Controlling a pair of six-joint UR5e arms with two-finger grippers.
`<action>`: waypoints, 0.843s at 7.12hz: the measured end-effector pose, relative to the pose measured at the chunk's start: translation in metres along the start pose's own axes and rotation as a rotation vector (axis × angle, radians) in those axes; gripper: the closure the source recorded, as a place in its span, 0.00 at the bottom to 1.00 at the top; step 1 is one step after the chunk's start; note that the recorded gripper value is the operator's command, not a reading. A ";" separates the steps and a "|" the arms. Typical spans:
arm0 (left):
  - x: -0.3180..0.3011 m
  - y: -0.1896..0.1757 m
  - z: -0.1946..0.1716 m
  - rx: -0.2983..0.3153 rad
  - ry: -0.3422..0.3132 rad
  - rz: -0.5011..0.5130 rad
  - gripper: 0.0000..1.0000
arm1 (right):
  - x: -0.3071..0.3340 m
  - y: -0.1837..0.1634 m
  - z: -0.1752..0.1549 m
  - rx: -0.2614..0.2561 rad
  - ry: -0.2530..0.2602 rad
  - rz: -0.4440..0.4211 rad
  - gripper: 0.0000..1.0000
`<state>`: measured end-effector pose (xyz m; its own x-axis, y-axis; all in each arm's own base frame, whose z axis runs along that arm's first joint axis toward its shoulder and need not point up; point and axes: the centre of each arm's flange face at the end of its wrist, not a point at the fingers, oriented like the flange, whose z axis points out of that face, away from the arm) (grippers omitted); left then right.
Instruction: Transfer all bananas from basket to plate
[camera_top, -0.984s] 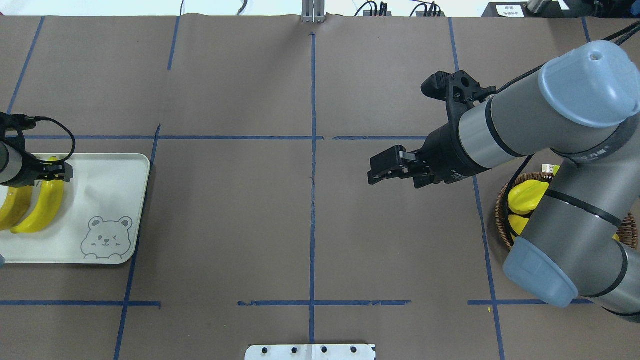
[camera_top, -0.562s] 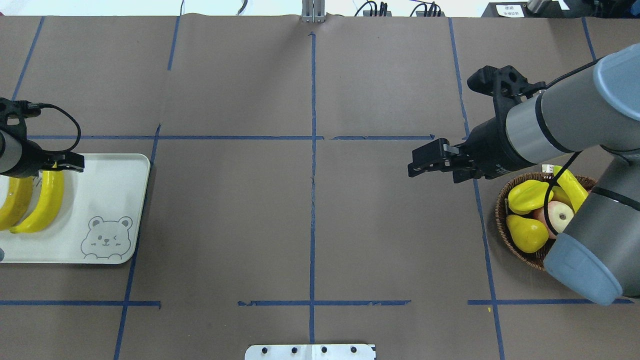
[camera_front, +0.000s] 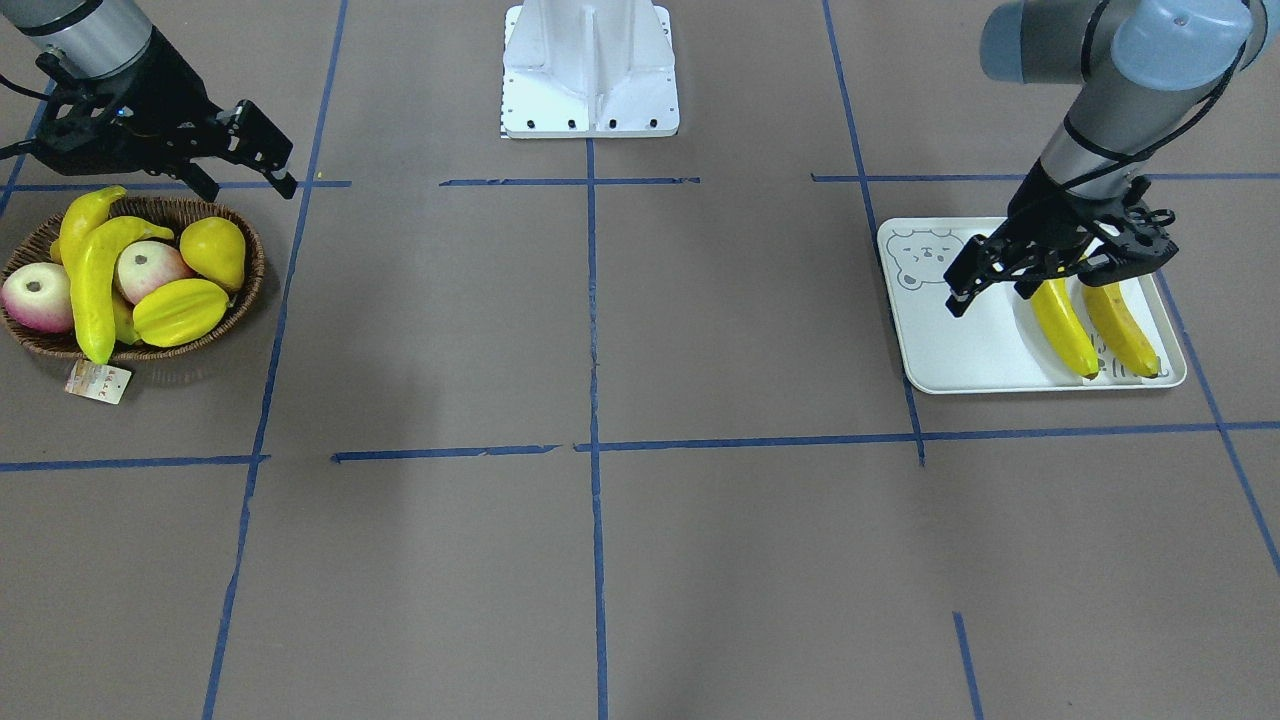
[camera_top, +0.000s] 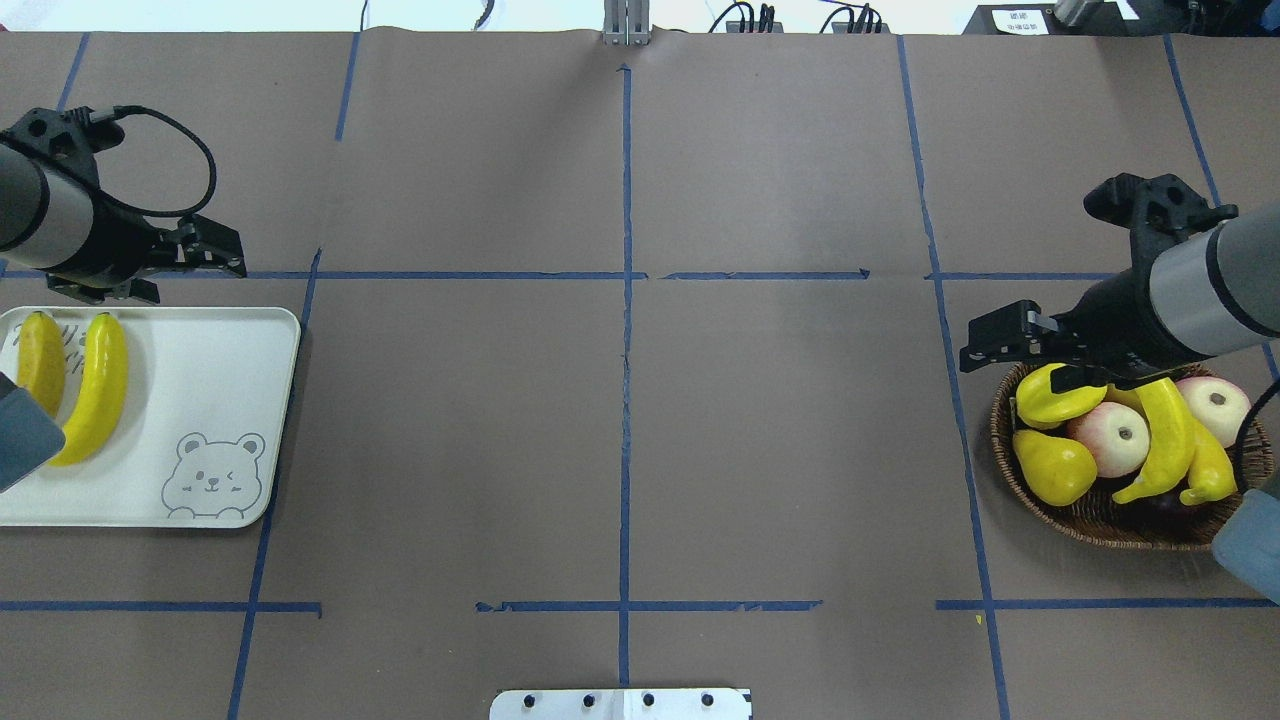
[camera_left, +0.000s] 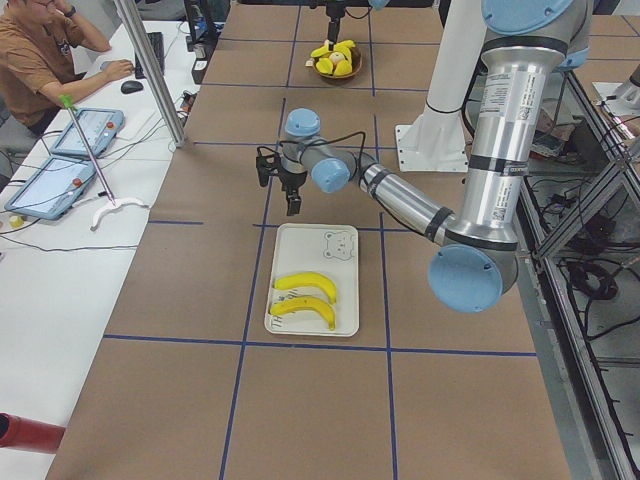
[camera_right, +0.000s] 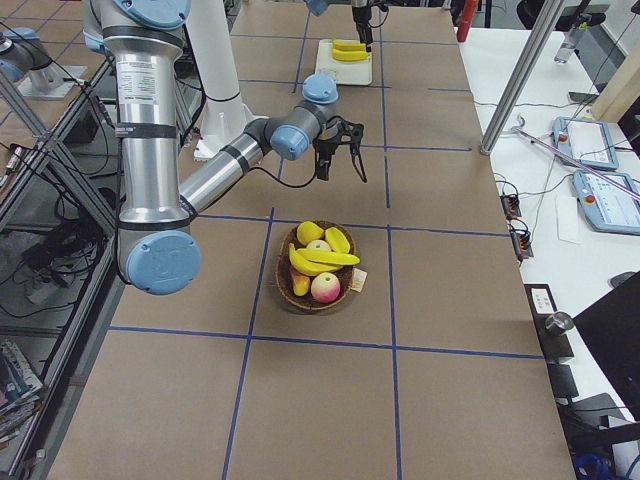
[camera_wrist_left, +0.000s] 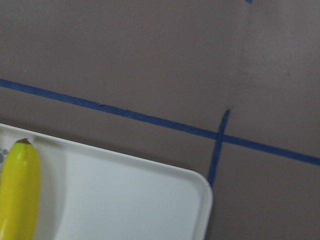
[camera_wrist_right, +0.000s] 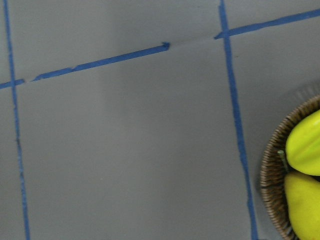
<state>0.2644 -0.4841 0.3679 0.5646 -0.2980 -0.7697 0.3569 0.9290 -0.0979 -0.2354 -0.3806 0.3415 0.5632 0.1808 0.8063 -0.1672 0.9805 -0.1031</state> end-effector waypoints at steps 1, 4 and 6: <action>0.022 0.009 0.001 -0.013 0.013 -0.025 0.01 | 0.025 -0.003 0.004 0.000 0.044 0.003 0.00; 0.055 0.029 0.006 -0.037 0.034 -0.065 0.01 | 0.104 -0.036 0.008 -0.011 0.131 -0.119 0.00; 0.060 0.035 0.008 -0.040 0.035 -0.066 0.01 | 0.140 -0.056 0.020 -0.046 0.150 -0.124 0.00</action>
<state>0.3171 -0.4714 0.3232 0.5139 -0.3520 -0.7823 0.3626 0.9156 -0.1738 -0.1636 -0.4113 0.4720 0.6923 0.0648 0.7187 -0.0539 0.9978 -0.0380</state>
